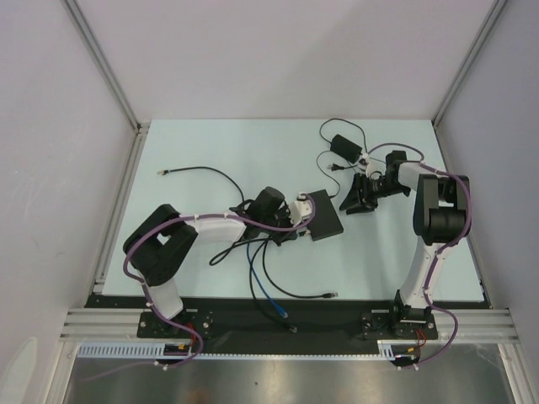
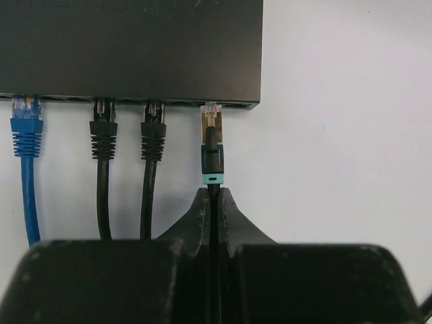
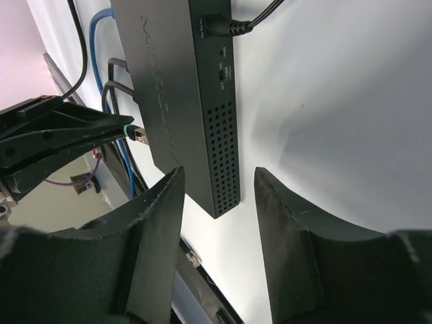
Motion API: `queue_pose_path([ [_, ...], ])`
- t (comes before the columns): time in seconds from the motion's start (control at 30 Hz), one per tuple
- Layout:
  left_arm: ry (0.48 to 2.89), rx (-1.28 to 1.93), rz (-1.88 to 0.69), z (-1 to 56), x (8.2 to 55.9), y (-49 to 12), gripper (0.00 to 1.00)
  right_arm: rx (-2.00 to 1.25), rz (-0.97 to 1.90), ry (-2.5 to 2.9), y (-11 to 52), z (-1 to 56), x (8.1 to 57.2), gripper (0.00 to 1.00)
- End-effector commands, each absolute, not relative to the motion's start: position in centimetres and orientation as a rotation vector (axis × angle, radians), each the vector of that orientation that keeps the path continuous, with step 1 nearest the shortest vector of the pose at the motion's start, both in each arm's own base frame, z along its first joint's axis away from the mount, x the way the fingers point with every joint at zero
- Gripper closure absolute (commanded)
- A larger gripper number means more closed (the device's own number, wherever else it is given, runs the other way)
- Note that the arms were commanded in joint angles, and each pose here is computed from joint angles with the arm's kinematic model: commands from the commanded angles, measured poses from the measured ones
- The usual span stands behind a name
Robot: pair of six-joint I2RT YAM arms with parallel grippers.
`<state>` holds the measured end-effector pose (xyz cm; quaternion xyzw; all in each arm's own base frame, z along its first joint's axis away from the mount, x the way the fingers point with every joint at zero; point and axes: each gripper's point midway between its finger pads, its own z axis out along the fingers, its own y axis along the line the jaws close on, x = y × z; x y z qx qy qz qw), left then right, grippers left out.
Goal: Insert the plug into the switch port
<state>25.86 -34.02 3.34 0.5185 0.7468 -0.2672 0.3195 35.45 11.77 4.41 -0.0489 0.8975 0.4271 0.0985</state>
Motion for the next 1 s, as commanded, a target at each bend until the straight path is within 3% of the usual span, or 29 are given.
queue_pose_path([
  [0.0, 1.902, 1.352, -0.726, 4.3, 26.1, -35.1, 1.00, -0.154, 1.317, 2.623, 12.9, 4.8, 35.3, 0.50],
  [0.63, 1.932, 1.362, -0.652, 2.1, 26.7, -34.4, 1.00, -0.095, 1.445, 2.633, 14.5, 5.3, 34.5, 0.56],
  [0.97, 1.850, 1.367, -0.698, 3.6, 26.2, -35.0, 0.99, -0.039, 1.485, 2.652, 14.7, 4.9, 34.4, 0.56],
])
